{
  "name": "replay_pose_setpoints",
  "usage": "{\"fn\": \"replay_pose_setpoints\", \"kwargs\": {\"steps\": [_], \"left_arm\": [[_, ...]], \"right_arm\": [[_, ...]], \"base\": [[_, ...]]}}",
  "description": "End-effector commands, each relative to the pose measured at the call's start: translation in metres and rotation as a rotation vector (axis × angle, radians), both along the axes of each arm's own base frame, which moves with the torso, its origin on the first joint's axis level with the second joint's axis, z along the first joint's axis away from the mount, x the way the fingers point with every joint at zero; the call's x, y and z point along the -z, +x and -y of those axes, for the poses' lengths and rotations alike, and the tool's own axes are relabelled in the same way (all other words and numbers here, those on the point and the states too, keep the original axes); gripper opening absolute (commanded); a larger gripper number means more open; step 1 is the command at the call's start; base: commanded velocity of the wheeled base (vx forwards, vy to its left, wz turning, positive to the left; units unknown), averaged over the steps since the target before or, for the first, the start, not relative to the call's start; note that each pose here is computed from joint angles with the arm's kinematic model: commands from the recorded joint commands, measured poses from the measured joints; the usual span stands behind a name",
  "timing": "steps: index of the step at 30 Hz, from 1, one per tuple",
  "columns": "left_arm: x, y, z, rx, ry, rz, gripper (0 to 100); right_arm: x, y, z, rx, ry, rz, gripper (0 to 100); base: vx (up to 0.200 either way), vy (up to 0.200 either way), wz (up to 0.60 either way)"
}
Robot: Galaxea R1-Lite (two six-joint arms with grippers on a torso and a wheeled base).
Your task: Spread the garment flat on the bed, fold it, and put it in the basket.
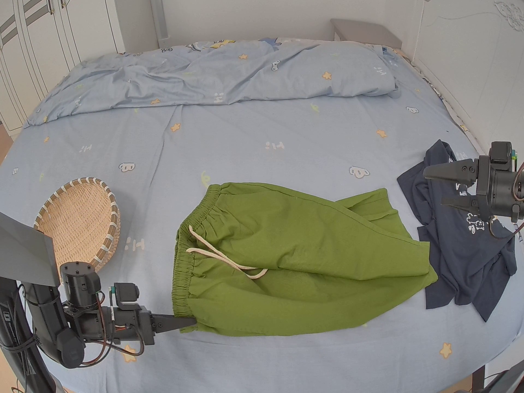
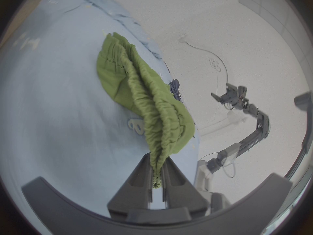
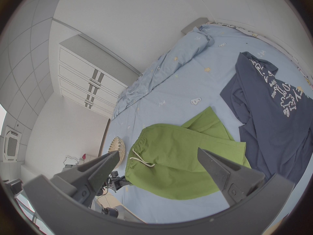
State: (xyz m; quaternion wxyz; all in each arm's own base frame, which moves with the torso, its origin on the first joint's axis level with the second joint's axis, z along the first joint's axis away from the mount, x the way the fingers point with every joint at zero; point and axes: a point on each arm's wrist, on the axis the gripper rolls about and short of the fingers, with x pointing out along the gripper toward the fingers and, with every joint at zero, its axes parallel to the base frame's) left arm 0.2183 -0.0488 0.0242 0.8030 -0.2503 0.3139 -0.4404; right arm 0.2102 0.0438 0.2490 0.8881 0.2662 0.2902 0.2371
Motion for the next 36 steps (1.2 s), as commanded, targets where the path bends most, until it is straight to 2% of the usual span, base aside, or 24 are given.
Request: {"fn": "replay_pose_setpoints", "kwargs": {"steps": [1,2,4,14,16,19,27,28,30,31,32,36], "left_arm": [[-0.008,-0.016,-0.022,-0.047,-0.044,-0.071,0],[-0.004,-0.019,-0.027,-0.065,-0.048,-0.129,0],[-0.001,-0.021,-0.031,-0.080,-0.051,-0.177,0],[-0.008,-0.039,-0.040,-0.134,-0.057,-0.290,0],[-0.012,-0.042,-0.041,-0.140,-0.058,-0.295,0],[-0.019,-0.046,-0.051,-0.197,-0.066,-0.287,0],[-0.023,-0.052,-0.053,-0.216,-0.068,-0.298,0],[-0.023,-0.051,-0.053,-0.215,-0.068,-0.295,0],[-0.023,-0.051,-0.053,-0.215,-0.068,-0.295,0],[-0.024,-0.048,-0.054,-0.219,-0.067,-0.287,0],[-0.024,-0.048,-0.054,-0.220,-0.067,-0.286,0],[-0.024,-0.047,-0.054,-0.218,-0.066,-0.286,0]], "right_arm": [[0.018,-0.002,0.004,0.013,-0.012,-0.070,100],[0.024,-0.003,0.007,0.028,-0.015,-0.089,100],[0.030,-0.005,0.010,0.036,-0.029,-0.100,100],[0.068,-0.024,0.022,0.023,-0.109,-0.205,100],[0.072,-0.027,0.024,0.012,-0.108,-0.215,100],[0.087,-0.032,0.029,-0.026,-0.103,-0.252,100],[0.124,-0.026,0.045,-0.054,-0.172,-0.342,100],[0.134,-0.021,0.054,-0.081,-0.153,-0.357,100],[0.134,-0.021,0.054,-0.081,-0.153,-0.357,100],[0.141,-0.019,0.064,-0.117,-0.098,-0.355,100],[0.148,-0.014,0.066,-0.128,-0.080,-0.375,100],[0.166,-0.001,0.069,-0.143,-0.058,-0.440,100]], "base": [[0.000,0.000,0.00],[0.000,0.000,0.00],[0.000,0.000,0.00],[0.000,0.000,0.00],[0.000,0.000,0.00],[0.000,0.000,0.00],[0.000,0.000,0.00],[0.000,0.000,0.00],[0.000,0.000,0.00],[0.000,0.000,0.00],[0.000,0.000,0.00],[0.000,0.000,0.00]]}}
